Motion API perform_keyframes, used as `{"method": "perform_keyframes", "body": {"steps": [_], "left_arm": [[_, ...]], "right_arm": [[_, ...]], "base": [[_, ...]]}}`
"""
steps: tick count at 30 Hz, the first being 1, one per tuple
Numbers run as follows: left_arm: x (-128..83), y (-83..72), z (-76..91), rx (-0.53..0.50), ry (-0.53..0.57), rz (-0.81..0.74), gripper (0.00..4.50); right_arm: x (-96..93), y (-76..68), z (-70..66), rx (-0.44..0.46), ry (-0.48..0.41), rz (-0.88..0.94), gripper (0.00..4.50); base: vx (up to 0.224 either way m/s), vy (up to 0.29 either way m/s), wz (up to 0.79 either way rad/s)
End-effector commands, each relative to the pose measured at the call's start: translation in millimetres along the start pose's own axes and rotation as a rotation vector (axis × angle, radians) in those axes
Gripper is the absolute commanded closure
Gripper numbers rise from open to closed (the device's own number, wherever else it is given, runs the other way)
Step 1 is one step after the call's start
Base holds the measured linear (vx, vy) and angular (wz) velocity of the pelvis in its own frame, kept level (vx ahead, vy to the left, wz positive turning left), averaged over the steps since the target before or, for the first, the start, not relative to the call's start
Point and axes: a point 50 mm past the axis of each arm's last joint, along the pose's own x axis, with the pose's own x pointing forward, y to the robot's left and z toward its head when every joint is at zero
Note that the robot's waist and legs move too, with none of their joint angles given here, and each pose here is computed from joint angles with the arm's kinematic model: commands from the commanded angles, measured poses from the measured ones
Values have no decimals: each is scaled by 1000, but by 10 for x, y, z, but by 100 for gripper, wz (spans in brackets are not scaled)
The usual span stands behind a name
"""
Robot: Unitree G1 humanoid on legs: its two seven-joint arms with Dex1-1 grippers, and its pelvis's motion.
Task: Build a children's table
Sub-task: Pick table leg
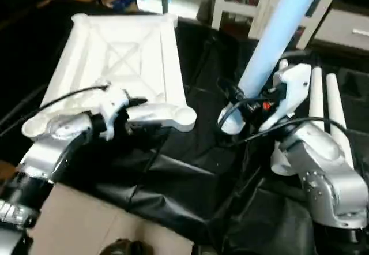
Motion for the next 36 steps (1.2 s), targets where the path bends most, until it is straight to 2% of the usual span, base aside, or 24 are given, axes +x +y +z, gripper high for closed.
{"method": "perform_keyframes", "body": {"steps": [1, 4, 8, 19, 21, 24, 26, 29, 32, 36], "left_arm": [[-10, 1, -13, 27, 29, -40, 9], [-39, 47, -43, 78, 85, -84, 9], [-61, 169, -59, 111, 110, -42, 9], [-104, 359, -160, 101, 160, 8, 9], [-106, 397, -169, 94, 170, 24, 42], [-108, 434, -179, 73, 171, 35, 48], [-108, 436, -189, 62, 176, 17, 78], [-109, 431, -202, 57, 185, -16, 87], [-111, 428, -212, 62, 194, -44, 124], [-107, 417, -212, 67, 198, -79, 140]], "right_arm": [[-13, 15, 49, -13, -9, 17, 267], [-38, 18, 70, -14, -3, 34, 267], [-47, 25, 84, -16, -6, 38, 267], [-69, 42, 68, -5, -2, 38, 267], [-68, 44, 68, -4, -2, 39, 267], [-65, 50, 69, -1, -2, 41, 267], [-65, 56, 69, 0, -2, 44, 267], [-66, 61, 68, 2, -1, 47, 267], [-73, 65, 65, 3, 1, 48, 267], [-79, 64, 58, 5, 4, 47, 267]], "base": [[0, 0, 0], [0, 0, 0], [0, 0, 0], [0, 0, 0], [0, 0, 0], [0, 0, 0], [0, 0, 0], [0, 0, 0], [0, 0, 0], [0, 0, 0]]}}
